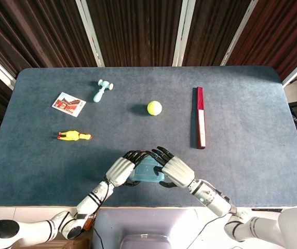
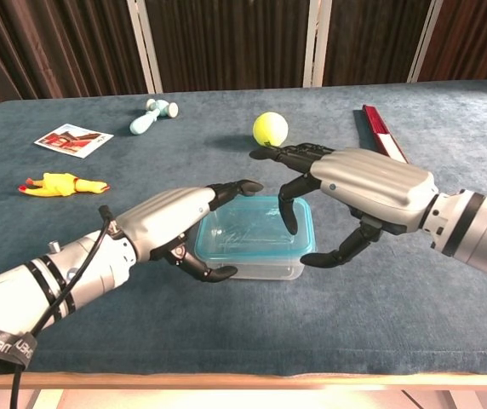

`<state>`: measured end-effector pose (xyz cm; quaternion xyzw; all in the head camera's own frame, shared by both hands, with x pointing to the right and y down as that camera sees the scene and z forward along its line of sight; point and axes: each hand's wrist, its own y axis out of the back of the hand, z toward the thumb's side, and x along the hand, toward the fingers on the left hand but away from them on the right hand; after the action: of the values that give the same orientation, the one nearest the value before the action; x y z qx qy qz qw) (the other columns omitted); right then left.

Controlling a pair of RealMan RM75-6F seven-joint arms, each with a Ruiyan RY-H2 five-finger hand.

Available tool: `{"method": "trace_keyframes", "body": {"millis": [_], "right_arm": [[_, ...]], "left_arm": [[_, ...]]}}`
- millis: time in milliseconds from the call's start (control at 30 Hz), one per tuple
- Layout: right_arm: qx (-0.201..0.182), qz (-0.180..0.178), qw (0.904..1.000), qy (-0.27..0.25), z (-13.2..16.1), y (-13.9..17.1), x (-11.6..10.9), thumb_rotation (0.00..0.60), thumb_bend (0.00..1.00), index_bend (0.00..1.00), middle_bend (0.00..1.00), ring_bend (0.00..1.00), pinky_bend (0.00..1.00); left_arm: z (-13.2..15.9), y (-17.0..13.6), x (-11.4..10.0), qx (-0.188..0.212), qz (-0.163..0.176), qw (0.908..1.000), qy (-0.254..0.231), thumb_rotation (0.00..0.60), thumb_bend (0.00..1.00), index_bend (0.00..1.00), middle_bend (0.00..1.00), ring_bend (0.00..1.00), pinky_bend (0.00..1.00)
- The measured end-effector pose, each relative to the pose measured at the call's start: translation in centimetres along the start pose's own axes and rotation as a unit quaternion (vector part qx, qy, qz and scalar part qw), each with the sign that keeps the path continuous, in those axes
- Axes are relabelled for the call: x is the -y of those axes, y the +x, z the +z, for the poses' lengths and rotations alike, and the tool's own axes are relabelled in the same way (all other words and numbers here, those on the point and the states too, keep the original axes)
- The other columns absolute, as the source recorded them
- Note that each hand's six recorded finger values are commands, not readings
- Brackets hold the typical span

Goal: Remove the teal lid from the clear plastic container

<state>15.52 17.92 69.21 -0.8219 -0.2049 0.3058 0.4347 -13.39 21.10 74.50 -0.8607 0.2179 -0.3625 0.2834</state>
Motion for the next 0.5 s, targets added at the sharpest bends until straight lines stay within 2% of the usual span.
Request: {"method": "trace_keyframes", "body": {"millis": [500], "right_arm": [[-0.003,-0.021,0.9994,0.026,-0.5,-1.3,-1.1,0.600,0.38,0.66,0.11,0.00,0.00]], "left_arm": [[-0.1,-0.6,-0.3,0.009,0.001,0.9999,-0.004,0.600,0.29,0.00,0.55,0.38,0.55]]}}
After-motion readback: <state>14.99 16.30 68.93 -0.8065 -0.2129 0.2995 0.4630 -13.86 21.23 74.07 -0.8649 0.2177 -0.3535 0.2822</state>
